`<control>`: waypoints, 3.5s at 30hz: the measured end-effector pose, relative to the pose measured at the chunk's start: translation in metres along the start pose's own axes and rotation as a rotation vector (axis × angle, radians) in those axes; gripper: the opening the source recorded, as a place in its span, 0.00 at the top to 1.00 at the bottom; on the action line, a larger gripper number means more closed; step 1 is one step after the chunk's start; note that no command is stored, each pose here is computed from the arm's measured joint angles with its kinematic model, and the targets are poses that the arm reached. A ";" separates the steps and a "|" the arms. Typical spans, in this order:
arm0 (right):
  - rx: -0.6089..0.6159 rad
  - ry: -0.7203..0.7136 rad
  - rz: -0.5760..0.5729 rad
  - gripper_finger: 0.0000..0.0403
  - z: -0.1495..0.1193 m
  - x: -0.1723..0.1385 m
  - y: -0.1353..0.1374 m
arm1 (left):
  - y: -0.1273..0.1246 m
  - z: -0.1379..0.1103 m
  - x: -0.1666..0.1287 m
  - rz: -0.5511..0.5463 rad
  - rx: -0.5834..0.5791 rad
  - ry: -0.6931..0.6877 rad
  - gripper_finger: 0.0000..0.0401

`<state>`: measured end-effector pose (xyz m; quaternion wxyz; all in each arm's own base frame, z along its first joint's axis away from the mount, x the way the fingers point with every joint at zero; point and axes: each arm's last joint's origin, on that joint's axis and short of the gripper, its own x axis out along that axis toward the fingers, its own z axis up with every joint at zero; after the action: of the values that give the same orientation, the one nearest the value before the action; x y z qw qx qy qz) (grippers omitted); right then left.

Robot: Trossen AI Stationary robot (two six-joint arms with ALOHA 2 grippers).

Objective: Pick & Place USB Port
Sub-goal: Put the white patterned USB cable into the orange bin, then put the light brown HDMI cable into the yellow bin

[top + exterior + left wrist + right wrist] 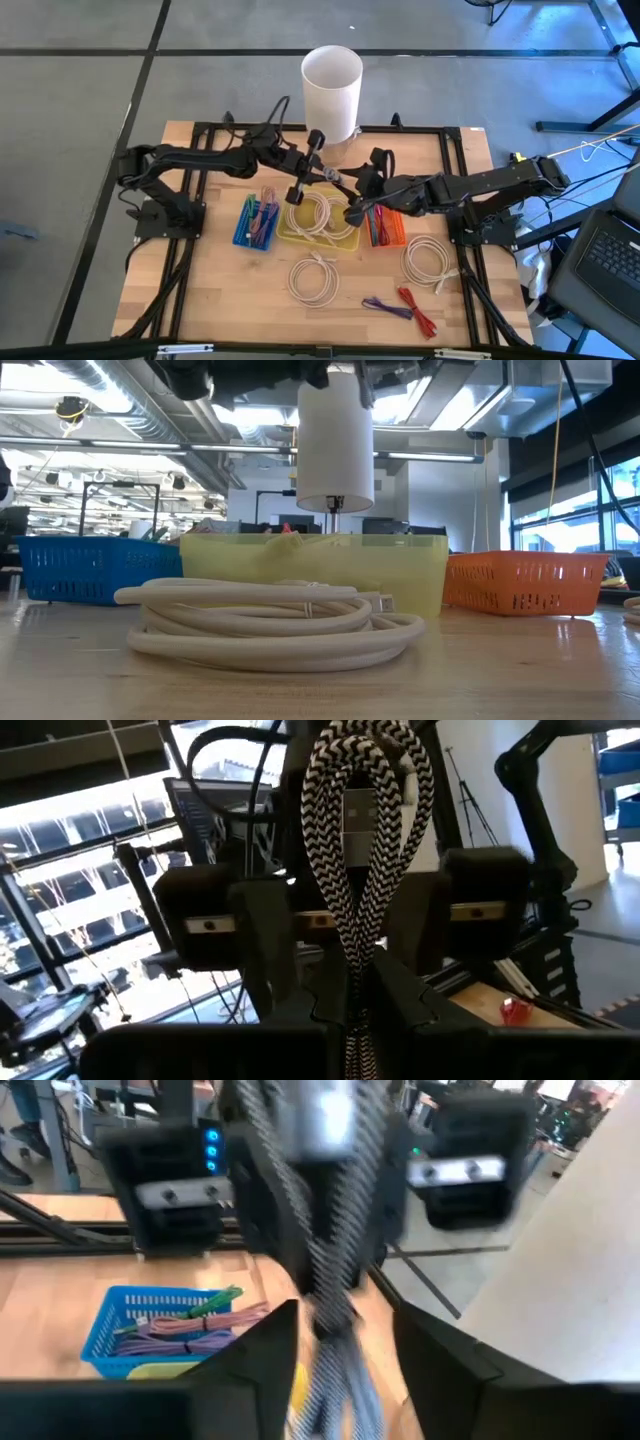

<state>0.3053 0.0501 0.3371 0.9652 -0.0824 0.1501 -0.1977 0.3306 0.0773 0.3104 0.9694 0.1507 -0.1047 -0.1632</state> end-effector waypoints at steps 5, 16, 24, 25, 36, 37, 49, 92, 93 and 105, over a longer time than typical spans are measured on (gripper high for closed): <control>-0.009 0.007 0.004 0.79 -0.001 0.000 0.000 | 0.005 -0.003 0.009 -0.046 -0.026 -0.006 0.97; -0.066 0.118 -0.184 0.92 -0.009 -0.008 -0.009 | 0.006 0.007 -0.005 0.030 -0.124 0.138 0.74; 0.090 0.176 -0.277 0.92 -0.011 -0.056 -0.032 | -0.016 0.043 -0.053 0.294 -0.162 0.524 0.63; 0.123 0.186 -0.279 0.92 -0.012 -0.063 -0.035 | -0.020 0.048 -0.059 0.359 -0.162 0.582 0.63; 0.396 0.356 -0.326 0.92 -0.039 -0.101 -0.040 | -0.074 0.082 -0.117 0.788 -0.263 0.911 0.67; 0.417 0.383 -0.318 0.92 -0.041 -0.100 -0.039 | -0.078 0.084 -0.120 0.803 -0.268 0.913 0.67; 0.505 0.643 -0.369 0.92 -0.072 -0.074 -0.009 | -0.109 0.074 -0.128 0.957 -0.206 0.943 0.67; 0.774 0.920 -0.388 0.92 -0.194 -0.015 0.005 | -0.113 0.049 -0.114 0.948 -0.149 0.815 0.68; 0.767 0.909 -0.395 0.92 -0.193 -0.015 0.005 | -0.113 0.049 -0.114 0.946 -0.150 0.814 0.68; 0.714 0.880 -0.361 0.48 -0.187 -0.017 0.002 | -0.114 0.049 -0.113 0.926 -0.160 0.814 0.68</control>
<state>0.2311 0.0402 0.1653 0.7313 0.3128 0.4441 -0.4125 0.1812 0.0019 0.3012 0.9101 0.0668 0.2312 0.3374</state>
